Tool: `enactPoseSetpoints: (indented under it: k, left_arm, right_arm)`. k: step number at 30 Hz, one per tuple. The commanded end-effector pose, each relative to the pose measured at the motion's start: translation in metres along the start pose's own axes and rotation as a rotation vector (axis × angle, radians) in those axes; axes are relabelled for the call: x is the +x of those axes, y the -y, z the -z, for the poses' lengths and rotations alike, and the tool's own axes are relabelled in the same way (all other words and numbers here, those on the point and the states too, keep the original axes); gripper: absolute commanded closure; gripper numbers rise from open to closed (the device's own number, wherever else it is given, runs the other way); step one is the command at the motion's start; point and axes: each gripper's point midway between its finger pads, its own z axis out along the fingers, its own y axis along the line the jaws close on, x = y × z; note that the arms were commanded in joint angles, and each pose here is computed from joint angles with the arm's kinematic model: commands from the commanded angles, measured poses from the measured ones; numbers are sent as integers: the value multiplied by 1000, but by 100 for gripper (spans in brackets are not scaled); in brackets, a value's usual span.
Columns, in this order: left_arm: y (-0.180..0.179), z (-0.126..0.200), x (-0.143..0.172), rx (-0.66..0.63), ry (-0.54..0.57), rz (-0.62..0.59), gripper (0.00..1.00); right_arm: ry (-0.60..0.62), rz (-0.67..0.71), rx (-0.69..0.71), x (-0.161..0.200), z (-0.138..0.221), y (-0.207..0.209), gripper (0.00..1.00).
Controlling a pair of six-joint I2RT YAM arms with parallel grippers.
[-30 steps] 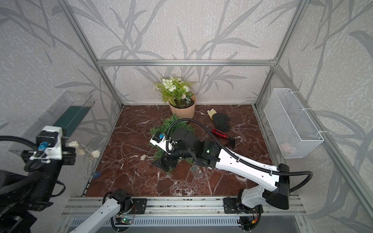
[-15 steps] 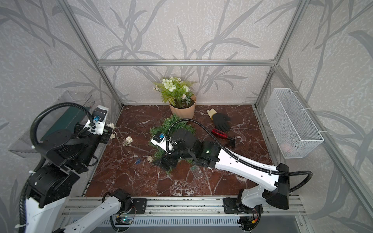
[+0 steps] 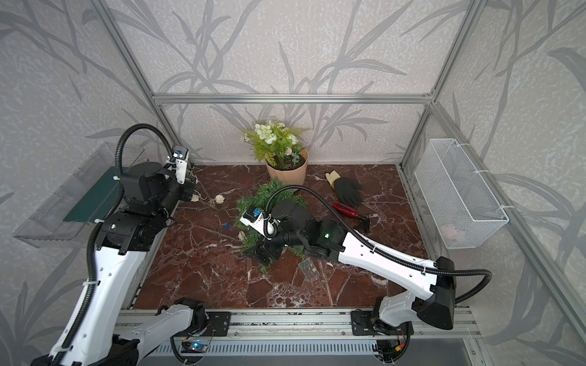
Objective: Remove string lights from the small christmas tree
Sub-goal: Remove the light string from the Christmas tree.
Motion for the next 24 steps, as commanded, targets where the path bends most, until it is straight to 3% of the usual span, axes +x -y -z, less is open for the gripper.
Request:
enactPoseSetpoints:
  k: [1,10,14,24]
  left_arm:
    - [-4,-17,1,32,-31,142,100]
    - [-9,-53,-13,49,-42,232,100]
    - [-8,-66,-23,57,-42,247,100]
    - [5,-110,-63,156,-8,305,100]
  right_arm:
    - [46,-5,-22,-13,15,-2,11]
    - [127,-60,-109,-52,63,-28,11]
    - [142,-70,-72,-61,79,-24,11]
    - [272,-216,-20,-112,107,63,11]
